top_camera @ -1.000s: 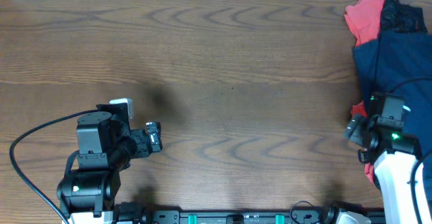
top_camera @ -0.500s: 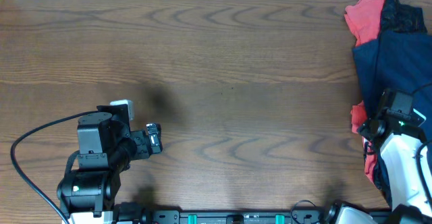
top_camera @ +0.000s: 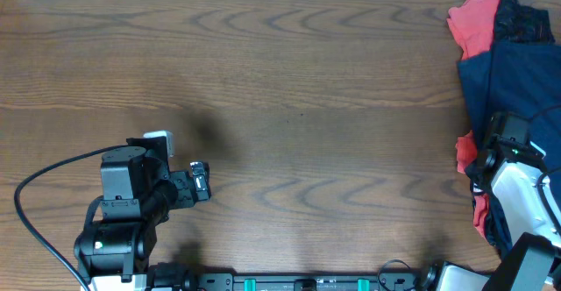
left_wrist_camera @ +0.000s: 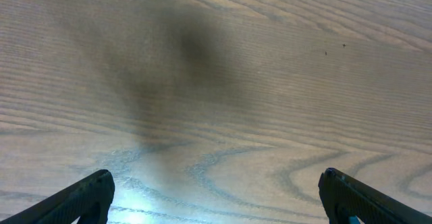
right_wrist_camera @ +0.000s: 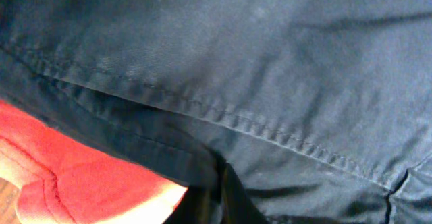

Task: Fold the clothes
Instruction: 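Move the right gripper to the navy clothing pile and lower onto it, then close the right gripper on the edge of the navy shorts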

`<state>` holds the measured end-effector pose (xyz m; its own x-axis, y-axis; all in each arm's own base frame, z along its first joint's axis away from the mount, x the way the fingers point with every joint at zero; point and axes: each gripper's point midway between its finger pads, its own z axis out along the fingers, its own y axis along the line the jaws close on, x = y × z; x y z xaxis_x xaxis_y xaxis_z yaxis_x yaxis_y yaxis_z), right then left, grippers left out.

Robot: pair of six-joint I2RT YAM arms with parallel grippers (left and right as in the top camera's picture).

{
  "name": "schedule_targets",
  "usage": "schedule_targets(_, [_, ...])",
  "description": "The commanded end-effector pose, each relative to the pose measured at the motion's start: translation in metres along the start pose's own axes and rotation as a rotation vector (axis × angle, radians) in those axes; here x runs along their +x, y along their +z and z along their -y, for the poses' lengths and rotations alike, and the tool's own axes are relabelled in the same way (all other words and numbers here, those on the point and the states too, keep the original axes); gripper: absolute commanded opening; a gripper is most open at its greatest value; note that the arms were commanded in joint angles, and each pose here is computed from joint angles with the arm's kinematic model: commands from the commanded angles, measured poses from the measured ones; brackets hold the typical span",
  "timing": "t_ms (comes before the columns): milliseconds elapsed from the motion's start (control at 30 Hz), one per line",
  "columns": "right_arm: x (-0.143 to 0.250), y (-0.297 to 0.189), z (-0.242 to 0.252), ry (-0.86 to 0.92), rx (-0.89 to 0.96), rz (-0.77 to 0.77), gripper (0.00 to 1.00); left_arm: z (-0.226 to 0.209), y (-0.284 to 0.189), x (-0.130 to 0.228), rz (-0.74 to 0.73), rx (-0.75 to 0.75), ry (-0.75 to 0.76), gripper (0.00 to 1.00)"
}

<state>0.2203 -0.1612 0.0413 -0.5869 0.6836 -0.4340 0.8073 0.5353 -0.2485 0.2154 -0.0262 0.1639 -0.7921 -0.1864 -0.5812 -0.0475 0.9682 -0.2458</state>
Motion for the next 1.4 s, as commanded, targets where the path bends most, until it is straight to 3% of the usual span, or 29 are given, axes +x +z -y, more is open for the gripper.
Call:
schedule_targets(0, [-0.004,0.0,-0.002,0.023,-0.017,-0.006,0.01,0.004,-0.006,-0.007,0.019,0.012,0.003,0.98])
schedule_targets(167, [-0.002,-0.015,-0.048,-0.152,-0.287,-0.028,0.01,0.004,-0.006,-0.007,0.02,0.012,0.003,0.98])
schedule_targets(300, [-0.007,-0.068,-0.102,-0.335,-0.646,0.026,0.01,0.004,-0.006,-0.007,0.02,0.012,0.003,0.98])
schedule_targets(400, [-0.011,-0.113,-0.126,-0.426,-0.805,0.098,0.01,0.004,-0.006,-0.007,0.02,0.012,0.003,0.98])
schedule_targets(633, [-0.001,-0.164,-0.151,-0.561,-0.895,0.214,0.01,0.004,-0.006,-0.007,0.02,0.012,0.003,0.98])
schedule_targets(1067, [0.007,-0.162,-0.157,-0.591,-0.882,0.205,0.04,0.004,-0.006,-0.007,0.02,0.012,0.003,0.98])
schedule_targets(1367, [-0.004,-0.16,-0.155,-0.572,-0.848,0.242,0.22,0.004,-0.006,-0.007,0.02,0.012,0.003,0.98])
